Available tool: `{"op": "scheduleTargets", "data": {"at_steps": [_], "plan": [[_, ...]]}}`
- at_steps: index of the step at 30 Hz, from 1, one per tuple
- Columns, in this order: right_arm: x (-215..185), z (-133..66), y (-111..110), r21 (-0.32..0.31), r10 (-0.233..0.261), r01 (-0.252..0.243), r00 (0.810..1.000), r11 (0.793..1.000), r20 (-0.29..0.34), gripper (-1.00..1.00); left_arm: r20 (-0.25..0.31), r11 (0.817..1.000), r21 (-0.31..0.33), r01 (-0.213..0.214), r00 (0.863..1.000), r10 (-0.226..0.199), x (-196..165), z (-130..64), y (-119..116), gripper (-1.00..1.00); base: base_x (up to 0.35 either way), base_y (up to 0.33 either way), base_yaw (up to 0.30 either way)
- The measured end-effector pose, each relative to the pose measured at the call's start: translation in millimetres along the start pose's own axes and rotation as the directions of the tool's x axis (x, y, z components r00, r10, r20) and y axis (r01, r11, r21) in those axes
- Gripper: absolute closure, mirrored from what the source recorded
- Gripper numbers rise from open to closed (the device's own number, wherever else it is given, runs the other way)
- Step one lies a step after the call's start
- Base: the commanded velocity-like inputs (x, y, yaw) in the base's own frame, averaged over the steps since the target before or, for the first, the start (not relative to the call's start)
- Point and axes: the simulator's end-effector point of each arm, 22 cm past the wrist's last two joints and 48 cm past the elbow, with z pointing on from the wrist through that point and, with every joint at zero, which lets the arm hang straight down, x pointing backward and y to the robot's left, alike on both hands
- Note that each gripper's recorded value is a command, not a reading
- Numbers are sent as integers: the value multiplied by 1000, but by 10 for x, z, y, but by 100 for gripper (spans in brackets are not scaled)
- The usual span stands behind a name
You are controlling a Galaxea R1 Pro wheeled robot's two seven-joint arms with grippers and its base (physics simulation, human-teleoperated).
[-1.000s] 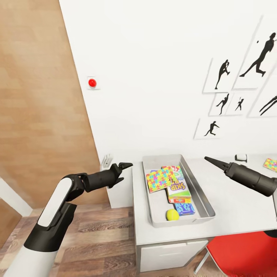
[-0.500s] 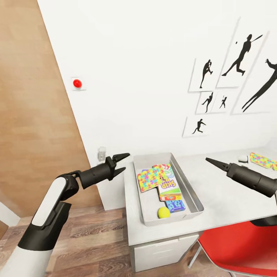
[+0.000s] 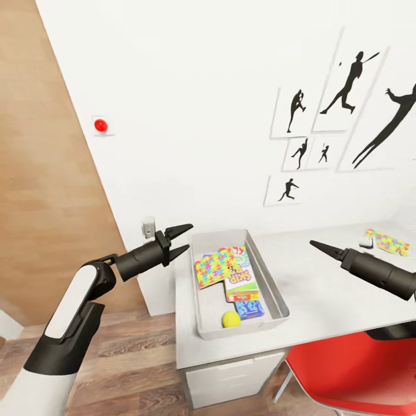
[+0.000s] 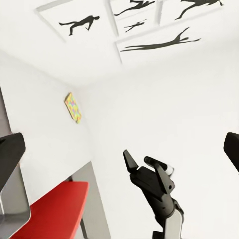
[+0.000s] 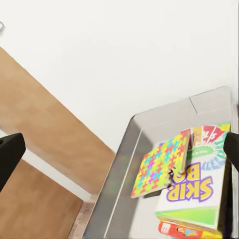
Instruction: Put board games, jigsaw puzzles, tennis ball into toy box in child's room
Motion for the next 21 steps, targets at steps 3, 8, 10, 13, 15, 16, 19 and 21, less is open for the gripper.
{"op": "scheduleTargets", "data": {"at_steps": [3, 8, 10, 13, 15, 16, 19, 21], "plan": [[1, 1, -2, 1, 0, 0, 1000, 1000, 0, -100, -2, 1000, -7, -5, 1000, 5, 5, 11, 7, -100, 0, -300, -21], [-1, -3, -12, 5, 1, -1, 1000, 1000, 0, -100, -26, 999, -41, -13, 1000, 12, 100, 79, 60, -100, 0, -313, -53], [-2, -4, -12, 5, 1, -1, 1000, 1000, 0, -100, -26, 999, -42, -13, 1000, 12, 102, 81, 61, -100, 0, -316, -92], [-2, -5, -13, 5, 0, 0, 1000, 1000, 0, -100, -28, 999, -43, -13, 1000, 12, 108, 85, 62, -100, 0, -318, -172], [-2, -5, -13, 6, 0, 0, 1000, 1000, 0, -100, -28, 999, -43, -13, 1000, 12, 110, 86, 63, -100, 0, -319, -218], [-2, -6, -14, 6, 0, 0, 1000, 1000, 0, -100, -28, 999, -43, -13, 1000, 12, 110, 86, 63, -100, 0, -319, -235], [-3, -7, -15, 7, 0, 0, 1000, 1000, -1, -100, -28, 999, -43, -13, 1000, 12, 111, 88, 63, -100, 2, -318, -250], [-3, -7, -15, 6, 0, 0, 1000, 1000, -1, -100, -28, 999, -44, -13, 1000, 12, 111, 88, 66, -100, 15, -314, -258]]}}
